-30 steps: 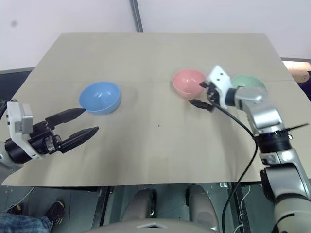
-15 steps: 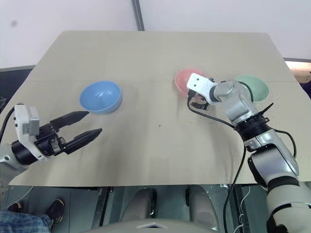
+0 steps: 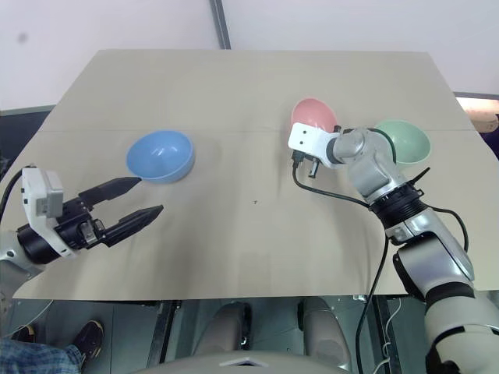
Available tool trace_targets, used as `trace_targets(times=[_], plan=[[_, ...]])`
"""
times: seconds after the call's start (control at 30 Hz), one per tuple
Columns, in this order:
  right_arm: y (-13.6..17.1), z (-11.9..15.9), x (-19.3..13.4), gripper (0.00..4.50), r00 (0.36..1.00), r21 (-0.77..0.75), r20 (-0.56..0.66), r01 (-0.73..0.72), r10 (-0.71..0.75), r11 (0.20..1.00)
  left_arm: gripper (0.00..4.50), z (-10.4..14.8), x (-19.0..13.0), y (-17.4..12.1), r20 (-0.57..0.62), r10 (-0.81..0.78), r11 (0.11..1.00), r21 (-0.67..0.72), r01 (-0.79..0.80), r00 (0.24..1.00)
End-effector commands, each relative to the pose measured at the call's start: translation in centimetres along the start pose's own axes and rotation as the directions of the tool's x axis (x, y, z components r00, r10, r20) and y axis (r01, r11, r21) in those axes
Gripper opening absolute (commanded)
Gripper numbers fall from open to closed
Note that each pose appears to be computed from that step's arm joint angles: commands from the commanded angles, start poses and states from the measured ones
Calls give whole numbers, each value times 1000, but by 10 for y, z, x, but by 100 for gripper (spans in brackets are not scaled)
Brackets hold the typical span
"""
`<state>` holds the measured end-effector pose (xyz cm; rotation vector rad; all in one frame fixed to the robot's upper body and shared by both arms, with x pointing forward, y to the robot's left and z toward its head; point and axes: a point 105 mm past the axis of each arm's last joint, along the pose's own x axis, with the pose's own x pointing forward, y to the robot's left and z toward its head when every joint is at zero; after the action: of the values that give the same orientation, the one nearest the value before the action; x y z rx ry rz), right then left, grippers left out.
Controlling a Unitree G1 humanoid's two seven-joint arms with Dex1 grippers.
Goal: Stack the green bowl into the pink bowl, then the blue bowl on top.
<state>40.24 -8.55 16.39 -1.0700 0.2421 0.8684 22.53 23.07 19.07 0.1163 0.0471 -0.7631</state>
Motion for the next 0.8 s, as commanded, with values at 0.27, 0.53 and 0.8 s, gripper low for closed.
trace_targets(times=[0.27,0.53,0.8], plan=[[75,64,-50,2,950,-381,147,-202,275,902,450,8,1,5,-1,-10,999,41,10,1000],[110,94,-50,2,925,-371,240,-194,296,908,450,6,5,8,-15,-38,998,41,39,999],[116,97,-53,309,919,-364,253,-199,301,910,450,6,9,10,-15,-54,998,43,55,998]])
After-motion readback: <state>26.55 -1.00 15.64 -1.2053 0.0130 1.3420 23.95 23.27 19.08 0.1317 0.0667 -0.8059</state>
